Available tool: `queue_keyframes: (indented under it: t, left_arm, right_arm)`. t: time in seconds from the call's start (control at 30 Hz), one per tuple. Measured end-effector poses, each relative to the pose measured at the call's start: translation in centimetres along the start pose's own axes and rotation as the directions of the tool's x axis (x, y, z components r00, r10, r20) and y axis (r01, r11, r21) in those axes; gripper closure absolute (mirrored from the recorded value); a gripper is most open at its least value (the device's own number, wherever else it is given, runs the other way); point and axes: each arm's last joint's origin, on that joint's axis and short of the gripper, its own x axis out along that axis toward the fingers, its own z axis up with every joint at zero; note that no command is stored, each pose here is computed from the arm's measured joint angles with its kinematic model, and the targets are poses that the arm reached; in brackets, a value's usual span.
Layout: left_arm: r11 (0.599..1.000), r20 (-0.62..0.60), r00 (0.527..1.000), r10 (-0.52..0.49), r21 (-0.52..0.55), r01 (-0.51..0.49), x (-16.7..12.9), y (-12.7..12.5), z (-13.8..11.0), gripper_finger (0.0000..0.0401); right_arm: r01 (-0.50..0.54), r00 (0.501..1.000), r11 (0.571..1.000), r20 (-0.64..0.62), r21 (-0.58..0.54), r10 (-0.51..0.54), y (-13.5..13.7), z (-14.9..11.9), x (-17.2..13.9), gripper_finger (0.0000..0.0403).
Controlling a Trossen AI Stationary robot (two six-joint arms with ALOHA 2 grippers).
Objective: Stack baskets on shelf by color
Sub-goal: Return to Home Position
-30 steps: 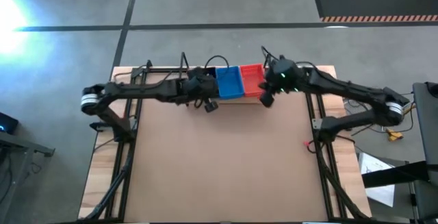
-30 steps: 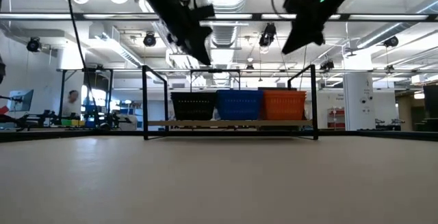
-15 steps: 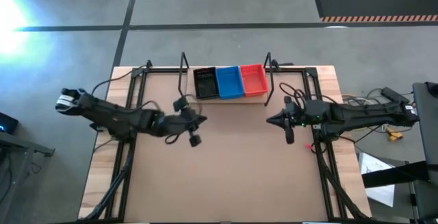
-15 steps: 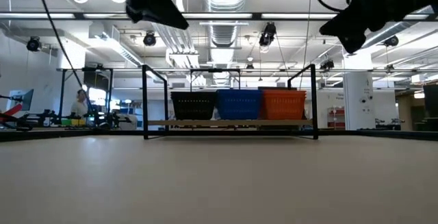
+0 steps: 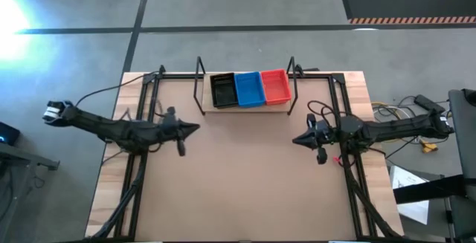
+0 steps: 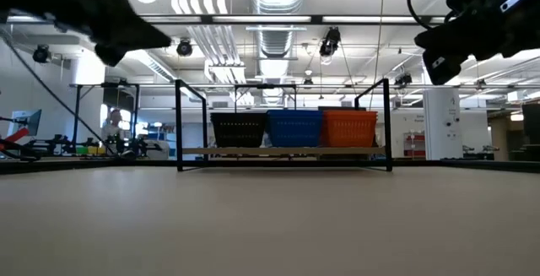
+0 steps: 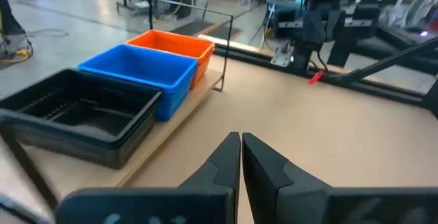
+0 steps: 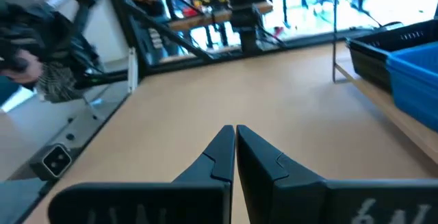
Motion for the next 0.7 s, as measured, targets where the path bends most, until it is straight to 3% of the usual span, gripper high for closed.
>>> queue_keyframes:
  t: [0.17,0.23,0.37,0.43,0.57,0.7]
  left_arm:
    - [0.998,0.061,0.997,-0.05,-0.023,0.052,-2.1,2.2,-3.1,0.0401]
    - [0.998,0.09,0.994,-0.062,-0.027,0.065,-2.7,2.9,-4.3,0.0401]
    - [0.993,0.183,0.976,-0.118,-0.008,0.121,-3.6,3.9,-5.6,0.0401]
    - [0.991,0.229,0.965,-0.127,-0.007,0.133,-4.0,4.2,-5.1,0.0401]
    - [0.99,0.164,0.978,-0.13,0.078,0.119,-3.4,4.4,-5.3,0.0401]
    - [0.987,0.124,0.98,-0.154,0.072,0.146,-2.9,5.2,-5.8,0.0401]
  right_arm:
    - [-0.021,0.998,1.0,0.061,-0.017,0.022,-0.1,-0.9,-0.5,0.0394]
    - [-0.074,0.993,0.997,0.095,-0.032,0.077,0.0,-1.3,-0.7,0.0394]
    - [-0.17,0.979,0.983,0.099,-0.066,0.176,0.2,-1.7,-1.2,0.0394]
    - [-0.178,0.976,0.98,0.111,-0.088,0.187,0.3,-1.5,-1.3,0.0394]
    - [-0.216,0.966,0.964,0.113,-0.152,0.234,0.5,-1.5,-1.6,0.0394]
    - [-0.224,0.959,0.96,0.136,-0.17,0.248,0.6,-1.3,-1.9,0.0394]
